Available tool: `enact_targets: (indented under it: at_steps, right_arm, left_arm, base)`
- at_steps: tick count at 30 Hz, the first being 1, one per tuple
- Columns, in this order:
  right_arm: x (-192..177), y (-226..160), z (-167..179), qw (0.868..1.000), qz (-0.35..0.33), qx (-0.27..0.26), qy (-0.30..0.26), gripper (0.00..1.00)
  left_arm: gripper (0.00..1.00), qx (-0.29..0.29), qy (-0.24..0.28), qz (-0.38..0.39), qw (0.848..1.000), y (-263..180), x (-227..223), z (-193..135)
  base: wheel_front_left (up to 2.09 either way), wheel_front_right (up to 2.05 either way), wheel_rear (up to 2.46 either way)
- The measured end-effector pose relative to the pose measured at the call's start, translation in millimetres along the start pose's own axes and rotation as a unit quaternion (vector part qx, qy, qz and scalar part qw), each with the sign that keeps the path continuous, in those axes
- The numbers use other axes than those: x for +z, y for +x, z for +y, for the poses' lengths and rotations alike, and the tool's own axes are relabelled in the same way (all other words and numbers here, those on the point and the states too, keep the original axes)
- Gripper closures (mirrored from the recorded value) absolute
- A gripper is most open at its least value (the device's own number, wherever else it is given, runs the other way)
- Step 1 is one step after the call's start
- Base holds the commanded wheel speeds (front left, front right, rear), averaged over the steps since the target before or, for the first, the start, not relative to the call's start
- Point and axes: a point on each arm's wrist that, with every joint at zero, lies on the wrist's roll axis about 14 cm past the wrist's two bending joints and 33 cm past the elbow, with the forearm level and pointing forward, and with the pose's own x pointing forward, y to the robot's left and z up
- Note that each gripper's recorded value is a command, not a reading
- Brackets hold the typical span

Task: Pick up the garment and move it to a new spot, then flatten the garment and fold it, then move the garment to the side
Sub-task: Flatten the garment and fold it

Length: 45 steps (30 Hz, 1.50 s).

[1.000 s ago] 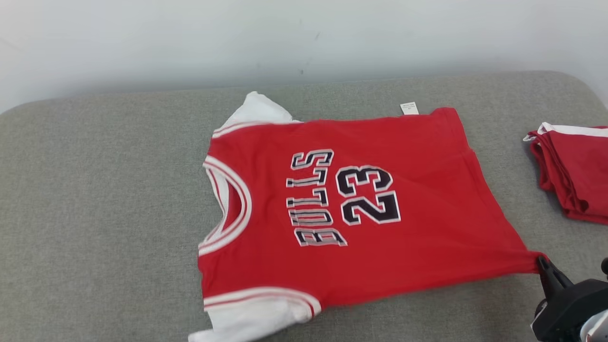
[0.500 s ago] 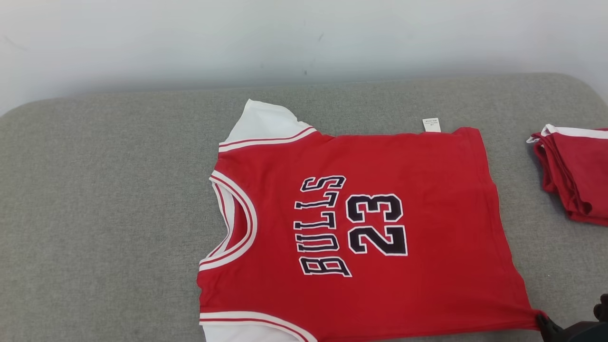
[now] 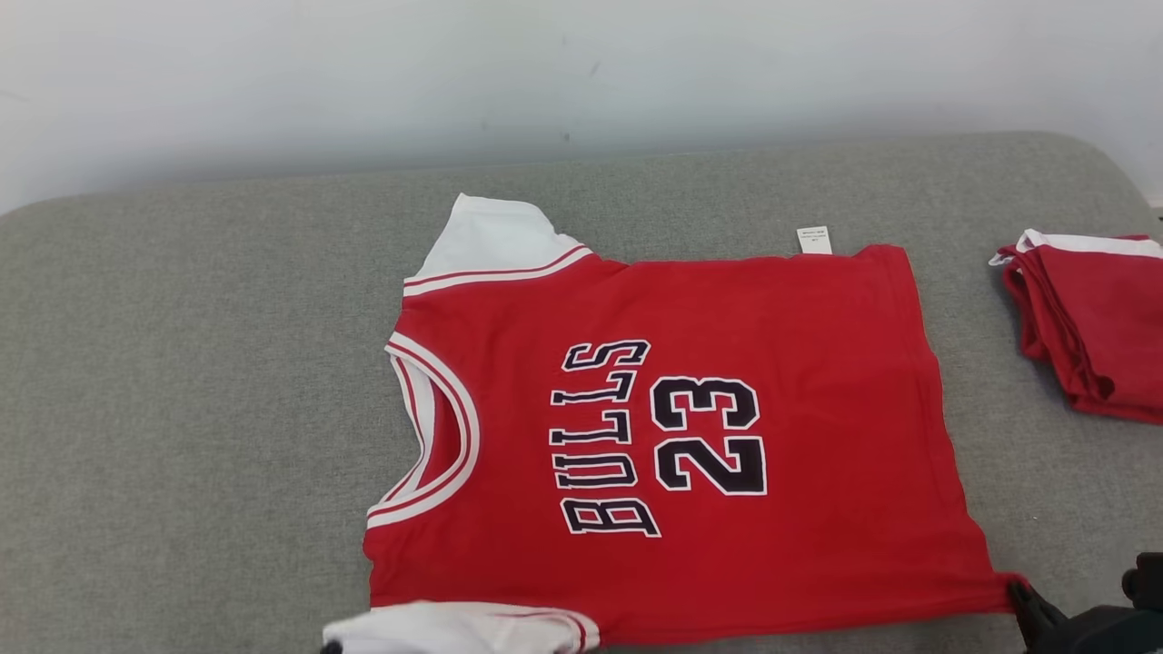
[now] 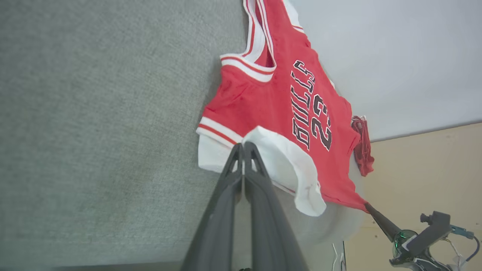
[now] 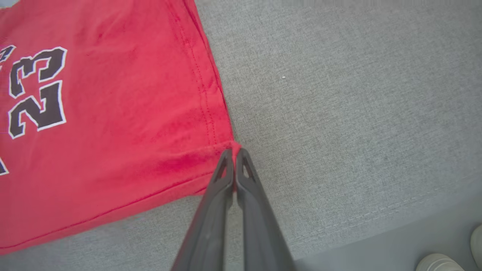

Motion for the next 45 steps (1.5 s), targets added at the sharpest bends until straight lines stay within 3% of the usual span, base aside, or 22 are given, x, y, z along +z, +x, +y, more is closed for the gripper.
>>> enact_targets:
  at_steps: [9,14,22,43,44,45]
  right_arm:
    - [29.3,6.2,24.9,0.998,-0.059,0.037,-0.004,1.00]
    - [46.2,15.9,36.9,0.995,-0.089,0.053,-0.016,1.00]
    - [72.1,35.0,43.4,0.988,-0.139,0.057,-0.028,1.00]
    - [76.6,64.9,36.1,0.986,-0.160,0.030,-0.028,1.00]
    - [75.1,65.8,35.4,0.987,-0.157,0.028,-0.028,0.80]
    - [74.0,66.6,35.1,0.987,-0.155,0.027,-0.029,0.52]
  left_arm:
    - [1.00,-0.076,0.051,-0.092,0.992,32.6,38.8,-39.9]
    - [1.00,-0.100,0.074,-0.106,0.987,54.5,43.8,-53.4]
    - [1.00,-0.113,0.106,-0.134,0.979,87.8,54.4,-60.0]
    - [1.00,-0.115,0.169,-0.138,0.969,145.5,67.2,-62.9]
    - [1.00,-0.110,0.174,-0.137,0.969,147.7,66.7,-61.3]
    - [1.00,-0.106,0.183,-0.139,0.967,149.2,67.6,-59.7]
  base:
    - [0.00,0.00,0.00]
    - [0.00,0.00,0.00]
    - [0.00,0.00,0.00]
    - [0.00,0.00,0.00]
    - [0.00,0.00,0.00]
    - [0.00,0.00,0.00]
